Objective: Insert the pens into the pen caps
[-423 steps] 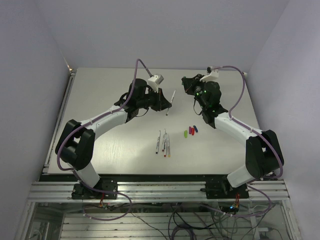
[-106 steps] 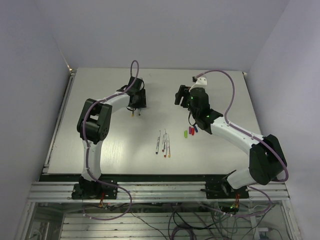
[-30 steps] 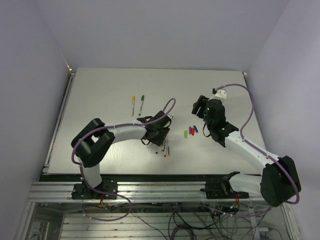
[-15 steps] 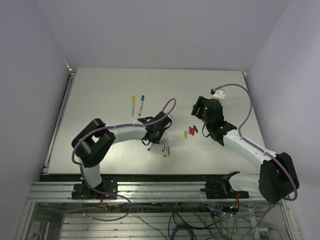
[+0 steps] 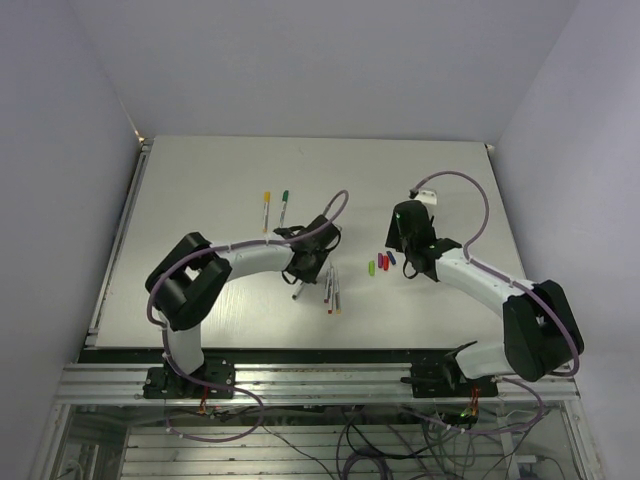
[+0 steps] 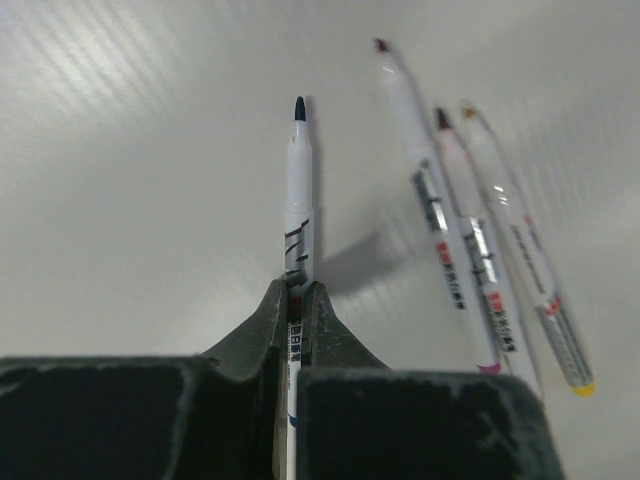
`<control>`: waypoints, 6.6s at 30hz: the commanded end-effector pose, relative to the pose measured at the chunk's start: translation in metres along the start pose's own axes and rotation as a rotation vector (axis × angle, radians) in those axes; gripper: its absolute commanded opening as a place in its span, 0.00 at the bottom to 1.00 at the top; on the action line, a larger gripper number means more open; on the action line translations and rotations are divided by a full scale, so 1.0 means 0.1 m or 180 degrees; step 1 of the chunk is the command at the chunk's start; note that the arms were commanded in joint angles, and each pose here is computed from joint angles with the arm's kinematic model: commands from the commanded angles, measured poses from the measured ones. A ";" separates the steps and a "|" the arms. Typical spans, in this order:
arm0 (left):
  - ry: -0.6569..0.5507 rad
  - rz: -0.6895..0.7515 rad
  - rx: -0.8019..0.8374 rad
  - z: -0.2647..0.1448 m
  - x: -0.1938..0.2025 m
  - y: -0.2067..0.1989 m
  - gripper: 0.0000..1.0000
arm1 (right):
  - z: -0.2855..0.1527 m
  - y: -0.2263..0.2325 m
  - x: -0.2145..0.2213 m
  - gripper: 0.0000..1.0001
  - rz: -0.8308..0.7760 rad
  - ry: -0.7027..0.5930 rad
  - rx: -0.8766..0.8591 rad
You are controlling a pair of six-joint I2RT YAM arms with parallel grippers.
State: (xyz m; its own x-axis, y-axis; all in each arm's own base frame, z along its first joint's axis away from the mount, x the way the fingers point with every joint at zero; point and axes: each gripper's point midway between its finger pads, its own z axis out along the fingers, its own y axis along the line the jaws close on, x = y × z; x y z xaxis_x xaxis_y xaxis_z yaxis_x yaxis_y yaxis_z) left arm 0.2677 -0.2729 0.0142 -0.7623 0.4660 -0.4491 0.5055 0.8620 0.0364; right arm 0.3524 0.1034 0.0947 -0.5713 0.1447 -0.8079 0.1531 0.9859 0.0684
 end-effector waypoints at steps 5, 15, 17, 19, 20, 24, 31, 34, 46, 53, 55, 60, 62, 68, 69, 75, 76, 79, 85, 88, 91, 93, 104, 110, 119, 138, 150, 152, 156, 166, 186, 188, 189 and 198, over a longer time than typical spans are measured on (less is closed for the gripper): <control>-0.0289 -0.0246 0.0120 -0.24 -0.53 0.31 0.07 | 0.04 -0.12 0.31 0.47 -0.0065 0.0408 0.0173; -0.0795 -0.0662 0.0748 -0.41 -1.13 0.19 0.07 | 0.07 -0.09 0.55 0.35 -0.0084 0.0683 0.0121; -0.0827 -0.0717 0.0816 -0.42 -1.16 0.19 0.07 | 0.10 -0.07 0.59 0.35 -0.0085 0.0725 0.0107; -0.0848 -0.0734 0.0834 -0.43 -1.19 0.22 0.07 | 0.12 -0.05 0.63 0.36 -0.0092 0.0770 0.0091; -0.0846 -0.0733 0.0820 -0.43 -1.18 0.24 0.07 | 0.14 -0.05 0.65 0.36 -0.0094 0.0796 0.0088; -0.0863 -0.0732 0.0785 -0.45 -1.19 0.34 0.07 | 0.18 -0.01 0.70 0.36 -0.0092 0.0872 0.0074; -0.0907 -0.0825 0.0819 -0.47 -1.19 0.40 0.07 | 0.24 0.01 0.74 0.36 -0.0131 0.0923 0.0072; -0.0913 -0.0857 0.0861 -0.47 -1.18 0.39 0.07 | 0.28 -0.01 0.77 0.36 -0.0164 0.0945 0.0127; -0.0878 -0.0864 0.0842 -0.47 -1.13 0.42 0.07 | 0.40 -0.04 0.84 0.33 -0.0200 0.1047 0.0248; -0.0896 -0.0880 0.0881 -0.47 -1.15 0.41 0.07 | 0.37 -0.11 0.97 0.05 -0.0177 0.1200 0.0342; -0.0914 -0.0882 0.0909 -0.47 -1.17 0.41 0.07 | 0.35 -0.14 0.99 0.00 -0.0154 0.1242 0.0373; -0.1017 -0.0859 0.1083 -0.52 -1.26 0.36 0.07 | 0.37 -0.07 0.75 0.00 -0.0077 0.1054 0.0281; -0.1082 -0.0847 0.1142 -0.55 -1.33 0.35 0.07 | 0.41 -0.02 0.52 0.00 -0.0016 0.0862 0.0237; -0.1399 -0.0718 0.1329 -0.73 -1.64 0.31 0.07 | 0.48 0.31 -0.41 0.00 0.0349 0.0077 -0.0231; -0.1463 -0.0689 0.1384 -0.77 -1.70 0.29 0.07 | 0.47 0.37 -0.55 0.00 0.0410 -0.0050 -0.0357; -0.1876 -0.0630 0.1826 -1.06 -2.02 0.10 0.07 | 0.23 0.78 -1.51 0.00 0.0758 -0.0904 -0.1112; -0.1945 -0.0623 0.1917 -1.11 -2.07 0.07 0.07 | 0.16 0.85 -1.66 0.00 0.0808 -0.1075 -0.1268; -0.2093 -0.0578 0.2095 -1.21 -2.16 0.00 0.07 | 0.02 0.99 -1.88 0.00 0.0927 -0.1334 -0.1575; -0.2261 -0.0455 0.2238 -1.33 -2.21 -0.06 0.07 | -0.17 1.16 -2.06 0.00 0.1101 -0.1556 -0.1999; -0.2332 -0.0416 0.2190 -1.36 -2.24 -0.03 0.07 | -0.27 1.23 -2.09 0.00 0.1105 -0.1591 -0.2188; -0.2379 -0.0381 0.2165 -1.39 -2.26 -0.02 0.07 | -0.31 1.24 -2.02 0.00 0.1136 -0.1585 -0.2271; -0.2422 -0.0378 0.2189 -1.42 -2.29 -0.03 0.07 | -0.34 1.26 -2.00 0.00 0.1155 -0.1584 -0.2342; -0.2493 -0.0388 0.2258 -1.47 -2.36 -0.05 0.07 | -0.44 1.38 -1.98 0.00 0.1174 -0.1652 -0.2522; -0.2476 -0.0342 0.2117 -1.46 -2.34 -0.05 0.07 | -0.46 1.39 -2.02 0.00 0.1187 -0.1704 -0.2544; -0.2487 -0.0344 0.2124 -1.47 -2.34 -0.06 0.07 | -0.47 1.42 -2.02 0.00 0.1191 -0.1707 -0.2570; -0.2531 -0.0390 0.2124 -1.48 -2.35 -0.06 0.07 | -0.51 1.56 -1.93 0.00 0.1145 -0.1667 -0.2652; -0.2458 -0.0371 0.2097 -1.47 -2.24 -0.06 0.07 | -0.54 1.50 -2.15 0.00 0.0931 -0.1926 -0.2451; -0.2469 -0.0378 0.2086 -1.48 -2.23 -0.05 0.07 | -0.53 1.49 -2.17 0.00 0.0900 -0.1944 -0.2416; -0.2486 -0.0380 0.2090 -1.49 -2.23 -0.05 0.07 | -0.56 1.49 -2.20 0.00 0.0927 -0.1981 -0.2448; -0.2526 -0.0423 0.2090 -1.50 -2.24 -0.04 0.07 | -0.60 1.47 -2.11 0.00 0.0990 -0.1888 -0.2493; -0.2560 -0.0427 0.2090 -1.53 -2.26 -0.04 0.07 | -0.59 1.57 -1.97 0.00 0.1058 -0.1793 -0.2622; -0.2560 -0.0421 0.2091 -1.53 -2.26 -0.04 0.07 | -0.56 1.59 -1.95 0.00 0.1053 -0.1784 -0.2614; -0.2559 -0.0419 0.2093 -1.53 -2.26 -0.04 0.07 | -0.55 1.60 -1.95 0.00 0.1050 -0.1783 -0.2615; -0.2595 -0.0442 0.2043 -1.54 -2.26 -0.02 0.07 | -0.55 1.61 -1.92 0.00 0.0995 -0.1764 -0.2606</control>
State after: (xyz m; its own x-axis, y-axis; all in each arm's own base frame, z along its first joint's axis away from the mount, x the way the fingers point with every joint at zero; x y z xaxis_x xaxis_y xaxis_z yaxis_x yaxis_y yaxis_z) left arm 0.3776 -0.3504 0.2253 -0.5133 -0.0677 -0.8555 0.7090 0.5283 -0.4672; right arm 0.4436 0.2358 0.2875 -0.1330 0.5545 -0.8215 -0.4655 0.6968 0.5457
